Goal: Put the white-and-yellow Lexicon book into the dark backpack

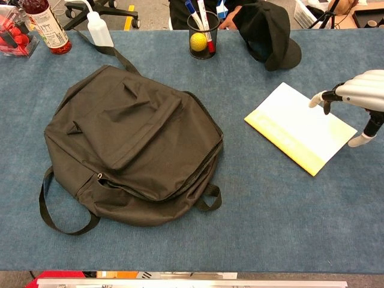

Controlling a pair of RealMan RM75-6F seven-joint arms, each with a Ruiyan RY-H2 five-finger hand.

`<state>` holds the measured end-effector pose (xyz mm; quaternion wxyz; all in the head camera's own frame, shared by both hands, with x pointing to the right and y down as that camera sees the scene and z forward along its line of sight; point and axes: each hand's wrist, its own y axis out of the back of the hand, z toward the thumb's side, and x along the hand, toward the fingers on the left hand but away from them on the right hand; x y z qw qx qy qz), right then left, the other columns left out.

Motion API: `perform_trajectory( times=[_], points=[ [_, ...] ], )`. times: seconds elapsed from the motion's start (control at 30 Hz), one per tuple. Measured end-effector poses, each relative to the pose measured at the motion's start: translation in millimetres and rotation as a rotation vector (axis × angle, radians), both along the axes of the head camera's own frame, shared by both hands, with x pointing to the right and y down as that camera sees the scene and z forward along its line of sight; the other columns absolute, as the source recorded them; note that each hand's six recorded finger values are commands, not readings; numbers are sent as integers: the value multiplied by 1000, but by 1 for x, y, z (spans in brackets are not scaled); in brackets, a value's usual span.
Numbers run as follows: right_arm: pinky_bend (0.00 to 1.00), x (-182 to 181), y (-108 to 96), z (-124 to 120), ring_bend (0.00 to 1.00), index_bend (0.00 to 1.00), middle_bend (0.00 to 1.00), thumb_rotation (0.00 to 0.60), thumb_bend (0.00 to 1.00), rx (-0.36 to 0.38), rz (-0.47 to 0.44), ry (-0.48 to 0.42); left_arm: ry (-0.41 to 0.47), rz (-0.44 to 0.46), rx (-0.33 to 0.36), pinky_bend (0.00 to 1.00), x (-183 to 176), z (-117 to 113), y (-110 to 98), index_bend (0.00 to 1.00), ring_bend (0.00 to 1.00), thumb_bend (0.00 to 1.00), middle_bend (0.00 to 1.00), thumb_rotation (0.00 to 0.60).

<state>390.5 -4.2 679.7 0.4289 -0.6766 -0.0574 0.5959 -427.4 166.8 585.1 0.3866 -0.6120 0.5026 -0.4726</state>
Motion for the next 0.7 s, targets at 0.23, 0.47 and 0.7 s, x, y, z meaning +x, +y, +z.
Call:
perform_trajectory(
  times=[0.23, 0.47, 0.7],
  points=[
    [194, -6, -28, 10, 147, 170, 250, 600, 0, -32, 69, 55, -1, -8, -7, 262, 0, 2, 1, 320, 296, 272, 298, 600],
    [194, -21, -50, 28, 146, 169, 246, 600, 0, -25, 111, 90, -3, -22, -8, 263, -5, 2, -1, 320, 297, 272, 298, 600],
    [194, -25, -66, 47, 146, 166, 244, 600, 0, -15, 148, 129, -13, -26, -17, 263, -7, 4, -2, 320, 296, 272, 298, 600]
  ],
)
